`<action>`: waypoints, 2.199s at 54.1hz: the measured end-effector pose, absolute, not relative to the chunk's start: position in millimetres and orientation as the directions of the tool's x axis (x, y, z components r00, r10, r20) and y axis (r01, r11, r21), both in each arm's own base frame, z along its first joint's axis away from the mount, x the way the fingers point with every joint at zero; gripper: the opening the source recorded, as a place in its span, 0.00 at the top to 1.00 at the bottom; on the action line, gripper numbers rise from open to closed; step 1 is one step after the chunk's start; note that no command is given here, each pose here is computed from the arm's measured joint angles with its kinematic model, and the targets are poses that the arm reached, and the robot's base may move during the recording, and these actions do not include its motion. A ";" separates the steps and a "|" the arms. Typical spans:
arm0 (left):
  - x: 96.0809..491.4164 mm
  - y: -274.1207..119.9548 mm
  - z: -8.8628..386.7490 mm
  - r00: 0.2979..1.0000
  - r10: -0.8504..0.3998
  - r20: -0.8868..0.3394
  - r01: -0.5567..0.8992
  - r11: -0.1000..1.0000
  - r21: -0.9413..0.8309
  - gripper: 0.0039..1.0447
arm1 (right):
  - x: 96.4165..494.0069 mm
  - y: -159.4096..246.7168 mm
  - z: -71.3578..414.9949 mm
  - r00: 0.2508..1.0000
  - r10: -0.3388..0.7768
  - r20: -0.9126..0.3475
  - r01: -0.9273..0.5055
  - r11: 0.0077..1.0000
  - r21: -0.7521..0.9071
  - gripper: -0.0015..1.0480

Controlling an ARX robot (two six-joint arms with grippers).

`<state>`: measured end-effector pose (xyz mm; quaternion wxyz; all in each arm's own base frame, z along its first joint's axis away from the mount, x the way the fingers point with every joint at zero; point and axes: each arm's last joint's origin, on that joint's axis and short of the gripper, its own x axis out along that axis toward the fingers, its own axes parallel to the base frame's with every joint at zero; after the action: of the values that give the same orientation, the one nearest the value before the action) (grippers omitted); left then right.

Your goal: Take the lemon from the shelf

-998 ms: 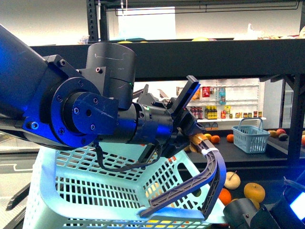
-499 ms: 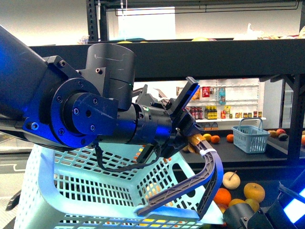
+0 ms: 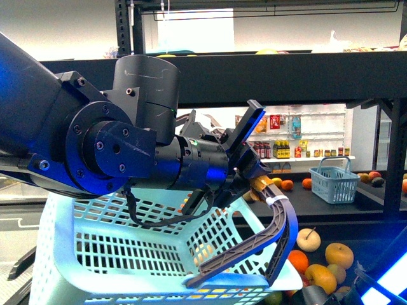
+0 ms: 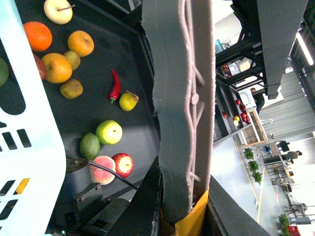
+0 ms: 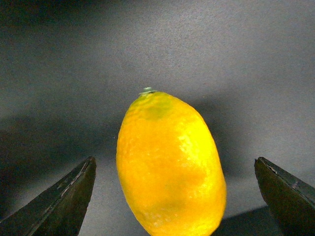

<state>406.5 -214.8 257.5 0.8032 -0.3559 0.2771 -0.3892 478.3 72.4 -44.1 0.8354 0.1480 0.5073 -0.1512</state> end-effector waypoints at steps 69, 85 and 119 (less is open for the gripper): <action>405.4 -216.4 261.1 0.507 -0.848 -0.155 0.422 0.401 -0.813 0.89 | 473.2 27.1 -17.8 0.473 -0.209 -0.856 0.482 0.874 0.053 0.48; 401.6 -215.9 287.4 0.494 -0.865 -0.087 0.459 0.344 -0.819 0.89 | 480.3 -24.7 82.3 0.626 -0.221 -0.747 0.493 0.855 0.159 0.49; 408.9 -216.2 260.1 0.546 -0.822 -0.160 0.409 0.429 -0.806 0.89 | 431.3 -52.7 41.6 0.525 -0.276 -0.805 0.485 0.874 0.017 0.49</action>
<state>408.9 -216.2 260.1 0.7978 -0.3698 0.2793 -0.3857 431.3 -52.7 41.6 0.8648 0.1203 0.4351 -0.2199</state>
